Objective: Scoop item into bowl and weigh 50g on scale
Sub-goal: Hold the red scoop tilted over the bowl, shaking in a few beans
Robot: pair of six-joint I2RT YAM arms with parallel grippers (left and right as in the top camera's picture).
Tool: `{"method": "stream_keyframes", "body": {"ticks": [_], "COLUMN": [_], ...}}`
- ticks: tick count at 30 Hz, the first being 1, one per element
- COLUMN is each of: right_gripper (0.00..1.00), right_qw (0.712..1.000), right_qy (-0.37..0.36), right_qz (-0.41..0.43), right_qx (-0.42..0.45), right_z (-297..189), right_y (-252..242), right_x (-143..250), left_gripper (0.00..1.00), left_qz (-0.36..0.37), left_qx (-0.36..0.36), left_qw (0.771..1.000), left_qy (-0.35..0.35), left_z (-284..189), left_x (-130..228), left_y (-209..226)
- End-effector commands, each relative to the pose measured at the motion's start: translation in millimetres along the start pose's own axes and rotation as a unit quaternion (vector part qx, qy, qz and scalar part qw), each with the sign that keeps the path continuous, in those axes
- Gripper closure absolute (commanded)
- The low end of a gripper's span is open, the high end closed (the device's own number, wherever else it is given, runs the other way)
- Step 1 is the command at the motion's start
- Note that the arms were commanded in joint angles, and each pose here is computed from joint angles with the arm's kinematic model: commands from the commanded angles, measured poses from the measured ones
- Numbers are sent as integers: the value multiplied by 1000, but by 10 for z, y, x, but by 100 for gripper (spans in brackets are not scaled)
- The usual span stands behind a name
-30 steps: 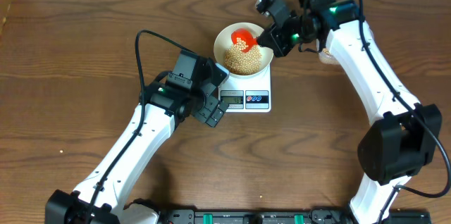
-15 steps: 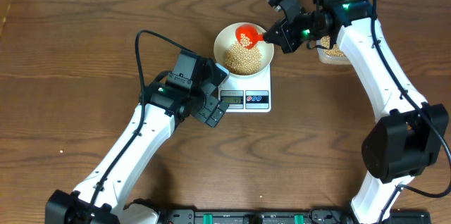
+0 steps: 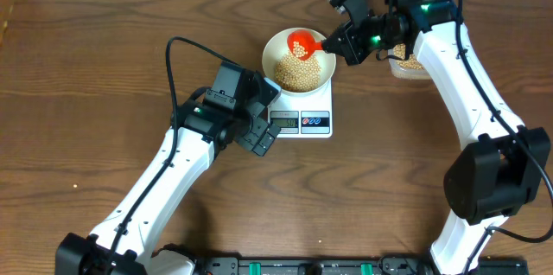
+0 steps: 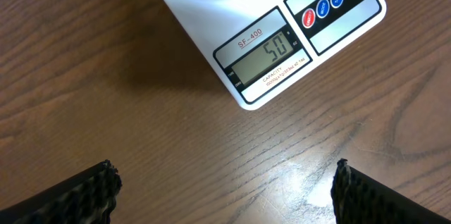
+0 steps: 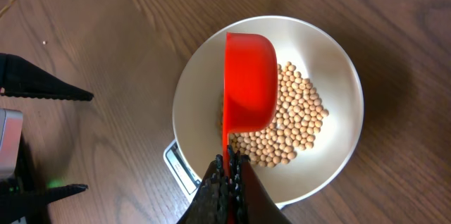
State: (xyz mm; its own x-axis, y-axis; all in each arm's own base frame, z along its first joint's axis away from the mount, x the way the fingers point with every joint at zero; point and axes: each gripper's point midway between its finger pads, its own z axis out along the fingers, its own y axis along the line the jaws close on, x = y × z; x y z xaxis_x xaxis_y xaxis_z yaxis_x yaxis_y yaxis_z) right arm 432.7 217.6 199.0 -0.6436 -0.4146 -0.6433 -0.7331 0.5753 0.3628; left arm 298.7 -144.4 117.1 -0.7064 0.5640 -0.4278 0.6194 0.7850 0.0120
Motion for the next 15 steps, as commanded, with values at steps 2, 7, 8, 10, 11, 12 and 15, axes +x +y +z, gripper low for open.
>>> {"method": "stream_keyframes", "body": {"ticks": [2, 7, 8, 10, 11, 12, 15], "right_gripper": [99, 99, 99, 99, 99, 99, 99], "right_qw": [1000, 1000, 1000, 1000, 1000, 999, 998], "right_qy": [-20, -20, -20, -23, -26, -30, -50], "right_qz": [-6, -5, -5, -4, -3, -2, 12], "right_qx": [-7, -7, -7, -11, -16, -22, -42], "right_z": [-146, -147, -148, -160, -170, -183, -261], "right_y": [104, 102, 102, 104, 111, 117, 105], "right_x": [-102, -103, -103, -108, -116, -126, -177], "left_gripper": [2, 2, 2, 2, 2, 2, 2], "left_qz": [3, 3, 3, 3, 3, 3, 3], "left_qx": [7, 7, 7, 7, 7, 7, 7], "left_qw": [1000, 1000, 1000, 1000, 1000, 1000, 1000], "left_qy": [4, 4, 3, 4, 4, 3, 4], "left_z": [16, 16, 16, 16, 16, 16, 16], "left_x": [32, 32, 31, 32, 32, 31, 32], "left_y": [-22, -22, -21, -22, -22, -21, -22]}}
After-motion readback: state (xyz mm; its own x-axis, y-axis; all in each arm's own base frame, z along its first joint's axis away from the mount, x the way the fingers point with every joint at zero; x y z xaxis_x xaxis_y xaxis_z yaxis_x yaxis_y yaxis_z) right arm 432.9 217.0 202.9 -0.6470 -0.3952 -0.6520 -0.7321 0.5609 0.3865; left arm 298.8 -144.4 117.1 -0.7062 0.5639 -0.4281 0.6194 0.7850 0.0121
